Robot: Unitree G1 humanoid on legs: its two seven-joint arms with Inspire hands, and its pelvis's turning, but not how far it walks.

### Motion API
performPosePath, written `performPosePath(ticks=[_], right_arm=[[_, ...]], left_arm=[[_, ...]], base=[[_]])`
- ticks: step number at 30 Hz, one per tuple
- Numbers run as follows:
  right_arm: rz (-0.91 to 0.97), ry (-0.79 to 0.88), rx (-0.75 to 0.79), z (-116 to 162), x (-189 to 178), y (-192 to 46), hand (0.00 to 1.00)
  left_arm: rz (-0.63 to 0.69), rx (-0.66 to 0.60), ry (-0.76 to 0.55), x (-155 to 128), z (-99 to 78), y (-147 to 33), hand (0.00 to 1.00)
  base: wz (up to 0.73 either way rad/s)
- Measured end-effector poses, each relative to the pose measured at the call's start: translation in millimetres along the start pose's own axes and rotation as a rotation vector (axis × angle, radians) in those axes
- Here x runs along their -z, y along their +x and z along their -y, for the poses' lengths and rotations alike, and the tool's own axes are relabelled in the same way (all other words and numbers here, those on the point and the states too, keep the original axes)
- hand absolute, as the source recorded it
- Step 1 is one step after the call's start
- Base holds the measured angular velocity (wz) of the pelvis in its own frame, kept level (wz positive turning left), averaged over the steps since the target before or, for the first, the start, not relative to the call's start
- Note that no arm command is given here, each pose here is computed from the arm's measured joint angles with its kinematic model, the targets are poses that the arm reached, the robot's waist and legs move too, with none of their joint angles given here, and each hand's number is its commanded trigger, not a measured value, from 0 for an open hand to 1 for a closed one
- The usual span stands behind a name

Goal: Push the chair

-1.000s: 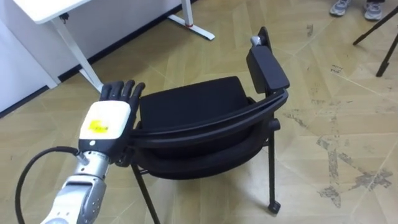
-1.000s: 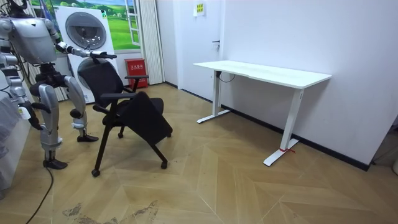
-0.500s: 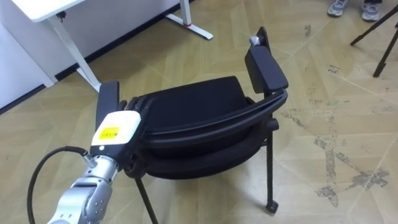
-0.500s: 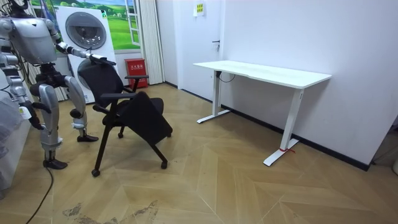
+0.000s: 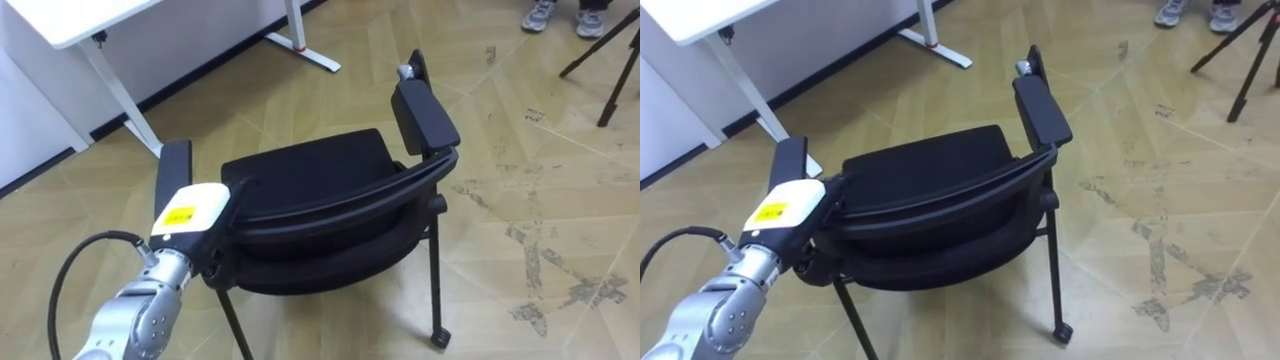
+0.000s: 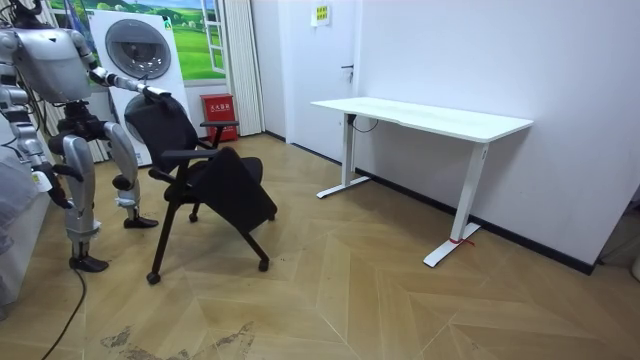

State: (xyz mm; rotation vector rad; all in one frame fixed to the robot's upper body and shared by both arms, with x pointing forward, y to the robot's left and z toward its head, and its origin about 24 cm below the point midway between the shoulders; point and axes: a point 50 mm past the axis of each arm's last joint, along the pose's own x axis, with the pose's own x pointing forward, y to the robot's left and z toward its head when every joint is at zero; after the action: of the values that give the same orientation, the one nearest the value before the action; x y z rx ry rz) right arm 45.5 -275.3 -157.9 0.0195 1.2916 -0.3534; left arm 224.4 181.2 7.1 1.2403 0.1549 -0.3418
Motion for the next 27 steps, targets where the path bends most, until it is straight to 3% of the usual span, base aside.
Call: performPosePath(ticks=[20, 27], right_arm=[[0.013, 0.005, -0.006, -3.0, -3.1, 0.5, 0.0], [0.034, 0.034, 0.065, 3.3, -6.9, 0.3, 0.0]], left_arm=[[0.041, 0.002, 0.008, -7.8, -4.4, 2.5, 1.0], [0.042, -0.03, 0.024, -5.4, -3.5, -0.6, 1.0]], base=[[0.0], [0.0]])
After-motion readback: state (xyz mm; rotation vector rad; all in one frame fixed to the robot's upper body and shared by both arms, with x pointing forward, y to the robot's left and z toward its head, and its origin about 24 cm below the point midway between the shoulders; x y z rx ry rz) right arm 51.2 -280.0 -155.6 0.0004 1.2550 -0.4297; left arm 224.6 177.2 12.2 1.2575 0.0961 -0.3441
